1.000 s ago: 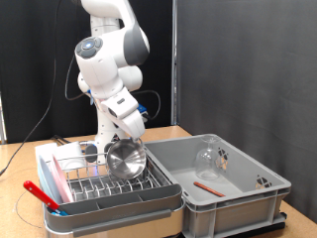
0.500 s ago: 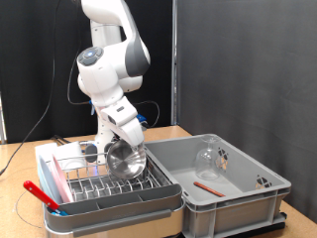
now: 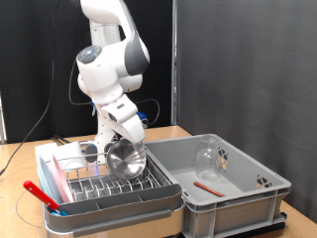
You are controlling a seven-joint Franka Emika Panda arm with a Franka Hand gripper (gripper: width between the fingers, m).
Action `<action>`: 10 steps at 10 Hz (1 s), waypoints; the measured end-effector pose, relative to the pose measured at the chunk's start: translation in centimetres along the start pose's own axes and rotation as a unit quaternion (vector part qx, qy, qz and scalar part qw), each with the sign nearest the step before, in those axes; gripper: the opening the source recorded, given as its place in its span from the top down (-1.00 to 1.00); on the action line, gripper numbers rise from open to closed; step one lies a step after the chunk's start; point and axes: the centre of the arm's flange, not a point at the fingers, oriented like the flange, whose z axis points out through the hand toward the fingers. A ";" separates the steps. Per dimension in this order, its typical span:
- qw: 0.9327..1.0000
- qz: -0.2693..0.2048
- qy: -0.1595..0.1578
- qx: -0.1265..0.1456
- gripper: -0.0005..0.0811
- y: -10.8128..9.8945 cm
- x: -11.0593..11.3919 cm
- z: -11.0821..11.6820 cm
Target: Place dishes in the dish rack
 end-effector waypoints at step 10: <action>1.000 0.021 0.012 -0.015 -0.99 0.6 0.2 0.9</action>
